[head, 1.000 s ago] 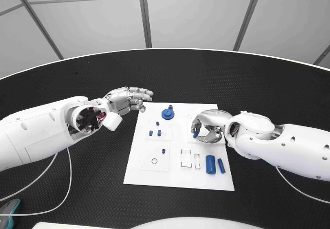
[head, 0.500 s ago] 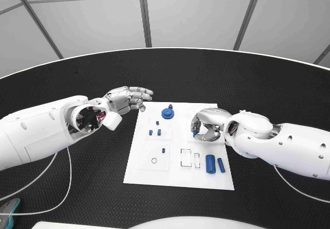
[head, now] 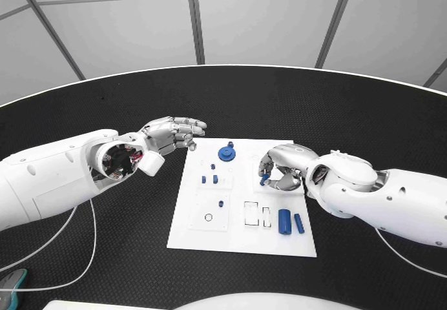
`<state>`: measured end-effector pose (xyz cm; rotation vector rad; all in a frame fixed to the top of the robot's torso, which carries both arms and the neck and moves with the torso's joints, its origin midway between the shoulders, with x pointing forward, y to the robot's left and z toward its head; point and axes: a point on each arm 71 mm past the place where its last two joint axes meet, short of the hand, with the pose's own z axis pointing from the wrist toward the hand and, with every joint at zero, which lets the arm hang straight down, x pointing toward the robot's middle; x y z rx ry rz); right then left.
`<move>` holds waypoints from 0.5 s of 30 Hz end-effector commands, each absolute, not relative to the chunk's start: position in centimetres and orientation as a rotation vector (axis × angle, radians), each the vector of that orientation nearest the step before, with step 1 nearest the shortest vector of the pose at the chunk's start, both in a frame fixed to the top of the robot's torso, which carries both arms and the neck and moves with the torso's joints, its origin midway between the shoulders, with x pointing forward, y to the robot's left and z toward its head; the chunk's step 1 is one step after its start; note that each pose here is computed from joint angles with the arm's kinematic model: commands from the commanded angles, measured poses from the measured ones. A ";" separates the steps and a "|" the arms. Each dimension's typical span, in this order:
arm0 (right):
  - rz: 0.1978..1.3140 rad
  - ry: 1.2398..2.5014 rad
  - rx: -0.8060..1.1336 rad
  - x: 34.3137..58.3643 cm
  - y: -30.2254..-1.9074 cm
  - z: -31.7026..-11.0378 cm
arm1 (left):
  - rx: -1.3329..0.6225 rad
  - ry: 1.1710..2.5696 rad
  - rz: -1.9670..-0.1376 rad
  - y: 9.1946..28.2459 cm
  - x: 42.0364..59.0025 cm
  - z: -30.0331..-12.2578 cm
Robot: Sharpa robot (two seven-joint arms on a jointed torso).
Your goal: Assemble the parts on the task board
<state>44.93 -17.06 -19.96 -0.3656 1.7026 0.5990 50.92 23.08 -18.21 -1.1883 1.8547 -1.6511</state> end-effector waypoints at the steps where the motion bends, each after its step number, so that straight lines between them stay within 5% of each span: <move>1: 0.618 1.684 -0.362 44.2 -17.1 -19.3 | -1.189 1.854 -1.650 23.1 51.0 -18.2; 15: 0.841 1.589 -0.431 41.3 -10.9 -17.0 | -1.183 1.859 -1.657 22.7 51.5 -18.4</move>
